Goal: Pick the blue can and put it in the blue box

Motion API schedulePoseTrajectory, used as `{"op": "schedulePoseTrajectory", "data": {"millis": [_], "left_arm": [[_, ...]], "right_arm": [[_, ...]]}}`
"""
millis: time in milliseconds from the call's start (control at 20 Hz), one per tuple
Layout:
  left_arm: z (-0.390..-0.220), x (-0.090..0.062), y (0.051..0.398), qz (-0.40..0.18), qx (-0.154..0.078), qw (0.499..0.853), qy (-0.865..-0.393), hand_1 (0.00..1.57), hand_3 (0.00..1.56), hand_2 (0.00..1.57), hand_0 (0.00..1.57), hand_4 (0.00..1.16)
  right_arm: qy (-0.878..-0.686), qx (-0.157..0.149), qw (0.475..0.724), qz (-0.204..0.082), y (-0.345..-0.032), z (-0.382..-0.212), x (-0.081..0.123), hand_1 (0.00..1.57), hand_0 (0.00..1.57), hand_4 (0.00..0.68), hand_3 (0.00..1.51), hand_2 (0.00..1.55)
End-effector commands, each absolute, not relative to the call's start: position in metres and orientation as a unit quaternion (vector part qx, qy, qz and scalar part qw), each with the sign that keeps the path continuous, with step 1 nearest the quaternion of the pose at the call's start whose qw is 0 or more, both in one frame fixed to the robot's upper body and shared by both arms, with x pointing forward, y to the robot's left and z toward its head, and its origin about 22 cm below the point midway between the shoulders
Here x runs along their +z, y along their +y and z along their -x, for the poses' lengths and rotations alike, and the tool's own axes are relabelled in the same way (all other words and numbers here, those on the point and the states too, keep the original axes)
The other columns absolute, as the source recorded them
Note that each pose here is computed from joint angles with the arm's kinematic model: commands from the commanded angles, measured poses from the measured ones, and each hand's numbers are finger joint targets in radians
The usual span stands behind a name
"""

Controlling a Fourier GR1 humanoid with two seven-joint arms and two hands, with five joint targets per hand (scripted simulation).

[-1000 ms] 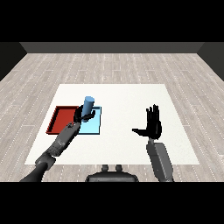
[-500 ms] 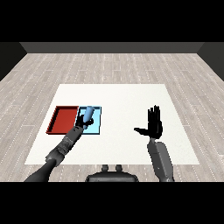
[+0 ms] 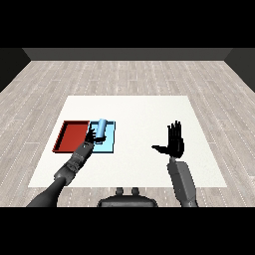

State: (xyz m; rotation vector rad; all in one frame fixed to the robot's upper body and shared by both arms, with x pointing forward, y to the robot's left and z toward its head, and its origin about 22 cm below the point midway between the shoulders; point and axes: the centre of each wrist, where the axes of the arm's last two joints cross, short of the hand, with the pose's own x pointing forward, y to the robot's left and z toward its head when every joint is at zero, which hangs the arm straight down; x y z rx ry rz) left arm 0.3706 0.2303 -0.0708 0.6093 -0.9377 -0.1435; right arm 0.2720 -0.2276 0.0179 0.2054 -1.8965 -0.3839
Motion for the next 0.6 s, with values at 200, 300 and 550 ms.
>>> {"op": "schedulePoseTrajectory", "data": {"millis": [200, 300, 550], "left_arm": [[-0.374, -0.069, 0.224, -0.315, -0.079, 0.841, -0.433, 0.00, 0.00, 0.00, 0.00, 0.00], [-0.376, -0.062, 0.246, -0.308, -0.043, 0.826, -0.470, 0.00, 0.00, 0.00, 0.00, 0.00], [-0.378, -0.060, 0.221, -0.261, -0.022, 0.752, -0.604, 0.00, 0.00, 0.00, 0.00, 0.00]], "right_arm": [[-0.809, -0.167, 0.555, -0.099, -0.204, -0.279, 0.004, 0.00, 0.00, 0.000, 0.00, 0.00], [-0.811, -0.168, 0.553, -0.096, -0.224, -0.261, 0.014, 0.00, 0.00, 0.000, 0.00, 0.00], [-0.809, -0.129, 0.565, -0.101, -0.217, -0.273, 0.027, 0.00, 0.00, 0.000, 0.00, 0.00]]}}
